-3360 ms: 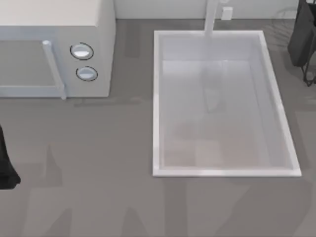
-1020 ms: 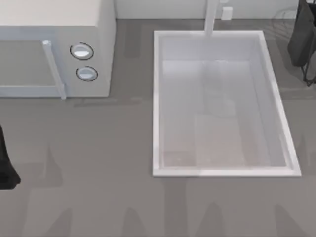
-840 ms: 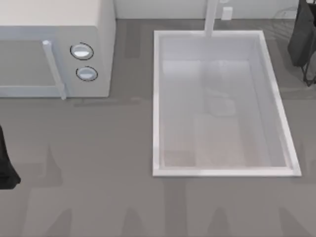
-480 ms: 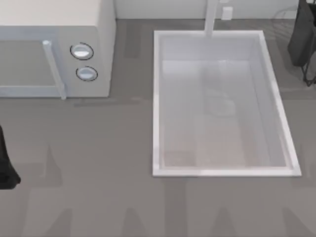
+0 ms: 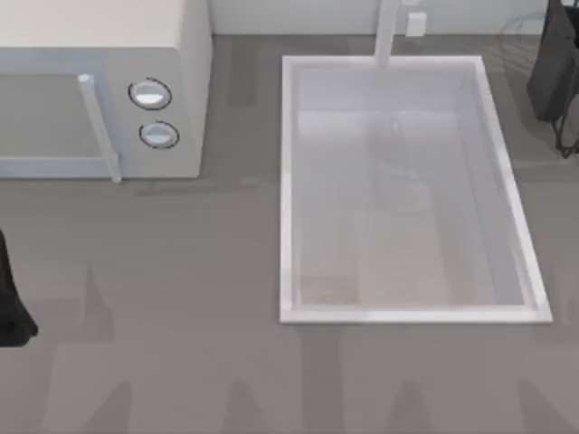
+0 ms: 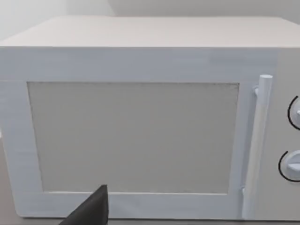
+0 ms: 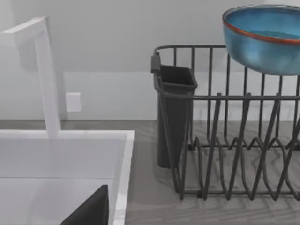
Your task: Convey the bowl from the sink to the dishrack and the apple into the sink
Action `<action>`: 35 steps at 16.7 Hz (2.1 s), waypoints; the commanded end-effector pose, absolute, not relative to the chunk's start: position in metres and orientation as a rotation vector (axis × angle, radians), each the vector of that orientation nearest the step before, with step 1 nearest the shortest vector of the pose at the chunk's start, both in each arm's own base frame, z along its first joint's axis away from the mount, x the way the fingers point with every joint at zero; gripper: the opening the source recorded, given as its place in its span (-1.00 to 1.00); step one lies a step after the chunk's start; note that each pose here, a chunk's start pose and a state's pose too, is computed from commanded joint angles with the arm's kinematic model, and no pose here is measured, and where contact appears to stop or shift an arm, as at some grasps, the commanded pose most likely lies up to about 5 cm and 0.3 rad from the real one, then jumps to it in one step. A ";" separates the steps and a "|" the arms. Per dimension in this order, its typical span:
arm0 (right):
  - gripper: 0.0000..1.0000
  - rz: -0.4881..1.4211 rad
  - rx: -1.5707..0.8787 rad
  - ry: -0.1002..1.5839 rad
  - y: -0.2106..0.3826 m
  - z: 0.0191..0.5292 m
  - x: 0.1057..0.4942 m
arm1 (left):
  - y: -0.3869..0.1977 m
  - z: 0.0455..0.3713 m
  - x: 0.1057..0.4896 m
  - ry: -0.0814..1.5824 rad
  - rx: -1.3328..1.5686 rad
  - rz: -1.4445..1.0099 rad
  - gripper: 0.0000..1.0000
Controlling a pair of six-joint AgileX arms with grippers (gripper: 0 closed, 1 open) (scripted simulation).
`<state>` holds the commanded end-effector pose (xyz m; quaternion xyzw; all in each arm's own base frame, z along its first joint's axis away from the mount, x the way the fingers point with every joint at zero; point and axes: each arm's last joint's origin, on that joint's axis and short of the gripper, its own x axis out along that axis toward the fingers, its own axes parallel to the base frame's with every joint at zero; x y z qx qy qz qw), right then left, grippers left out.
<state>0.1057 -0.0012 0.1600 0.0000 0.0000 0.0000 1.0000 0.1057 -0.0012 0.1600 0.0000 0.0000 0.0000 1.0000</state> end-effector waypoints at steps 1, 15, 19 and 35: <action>1.00 0.000 0.000 0.000 -0.001 0.160 0.106 | -0.001 0.160 0.106 0.000 0.000 0.000 1.00; 1.00 0.000 0.000 0.000 -0.001 0.160 0.106 | -0.001 0.160 0.106 0.000 0.000 0.000 1.00; 1.00 -0.010 -0.019 0.064 -0.003 0.169 0.107 | -0.001 0.160 0.106 0.000 0.000 0.000 1.00; 1.00 -0.054 -0.042 1.417 -0.071 0.204 0.206 | -0.001 0.160 0.106 0.000 0.000 0.000 1.00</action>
